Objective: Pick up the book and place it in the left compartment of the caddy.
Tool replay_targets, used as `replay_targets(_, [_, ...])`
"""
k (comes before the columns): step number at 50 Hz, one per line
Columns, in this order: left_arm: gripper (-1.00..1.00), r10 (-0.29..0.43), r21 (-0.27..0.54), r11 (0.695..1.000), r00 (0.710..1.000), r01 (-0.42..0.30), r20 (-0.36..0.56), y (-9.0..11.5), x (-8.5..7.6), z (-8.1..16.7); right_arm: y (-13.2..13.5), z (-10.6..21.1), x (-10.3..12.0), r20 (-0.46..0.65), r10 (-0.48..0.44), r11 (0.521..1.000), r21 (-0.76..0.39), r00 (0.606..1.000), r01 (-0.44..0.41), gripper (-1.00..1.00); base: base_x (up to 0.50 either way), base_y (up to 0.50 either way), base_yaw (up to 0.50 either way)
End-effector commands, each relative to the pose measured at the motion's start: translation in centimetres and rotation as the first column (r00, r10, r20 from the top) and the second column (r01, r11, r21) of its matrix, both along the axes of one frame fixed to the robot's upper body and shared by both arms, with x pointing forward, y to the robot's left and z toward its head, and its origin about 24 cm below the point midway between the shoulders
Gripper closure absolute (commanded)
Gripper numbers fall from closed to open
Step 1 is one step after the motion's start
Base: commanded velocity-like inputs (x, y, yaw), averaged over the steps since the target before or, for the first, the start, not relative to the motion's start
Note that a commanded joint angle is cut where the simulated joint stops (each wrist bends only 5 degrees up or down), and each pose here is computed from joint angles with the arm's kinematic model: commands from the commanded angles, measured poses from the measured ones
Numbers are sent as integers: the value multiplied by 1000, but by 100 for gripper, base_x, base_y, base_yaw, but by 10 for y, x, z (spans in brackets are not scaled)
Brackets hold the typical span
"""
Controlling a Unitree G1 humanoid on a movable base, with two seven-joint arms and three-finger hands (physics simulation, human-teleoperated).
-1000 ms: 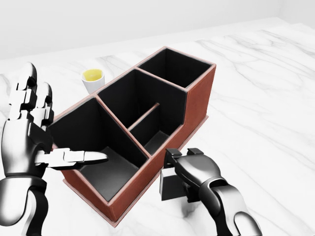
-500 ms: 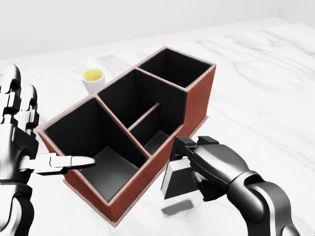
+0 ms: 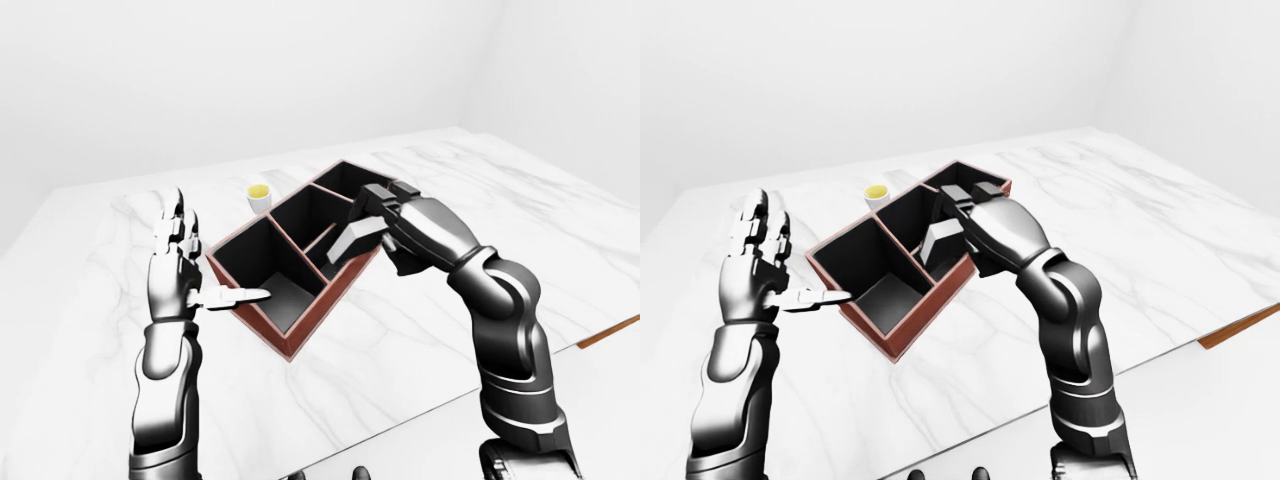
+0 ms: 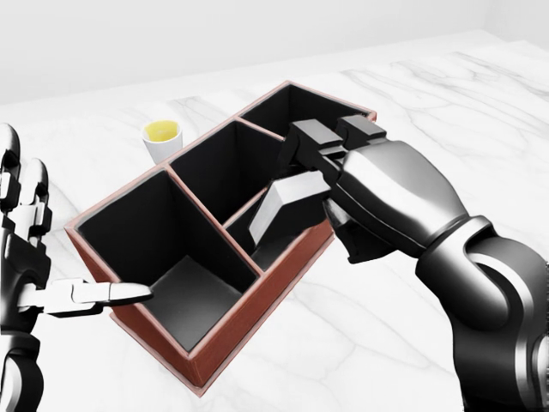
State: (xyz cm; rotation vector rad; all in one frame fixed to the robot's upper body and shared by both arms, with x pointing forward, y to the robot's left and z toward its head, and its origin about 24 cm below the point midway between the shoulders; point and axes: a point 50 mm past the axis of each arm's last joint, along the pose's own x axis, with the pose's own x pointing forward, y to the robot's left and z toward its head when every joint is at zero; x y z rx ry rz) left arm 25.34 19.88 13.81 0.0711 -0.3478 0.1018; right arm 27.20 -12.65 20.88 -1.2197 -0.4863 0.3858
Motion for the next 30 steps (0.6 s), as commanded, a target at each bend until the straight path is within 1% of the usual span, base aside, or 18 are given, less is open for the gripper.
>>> replay_targets(1, [-100, 7, 8, 1000, 1000, -7, 6, 3, -3, 1, 26, 30, 9, 81, 108, 993, 29, 991, -111, 100, 0, 0, 0])
replay_targets(7, [-100, 12, 12, 1000, 1000, -12, 15, 4, -3, 4, 42, 29, 14, 57, 155, 987, 41, 986, -158, 100, 0, 0, 0])
replay_targets(11, [-100, 13, 14, 1000, 1000, -13, 19, 5, -4, 5, 53, 26, 14, 43, 185, 981, 49, 982, -187, 100, 0, 0, 0])
replay_targets(17, [-100, 17, 14, 1000, 1000, -18, 25, 6, -5, 6, 64, 20, 15, 14, 208, 977, 53, 978, -208, 100, 0, 0, 0])
replay_targets(24, [-100, 18, 13, 1000, 1000, -18, 21, 7, -4, 5, 79, 9, 21, -47, 233, 971, 57, 971, -231, 100, 0, 0, 0])
replay_targets(30, [-100, 20, 12, 1000, 1000, -20, 17, 8, -4, 4, 90, -4, 30, -121, 240, 971, 45, 963, -236, 100, 0, 0, 0])
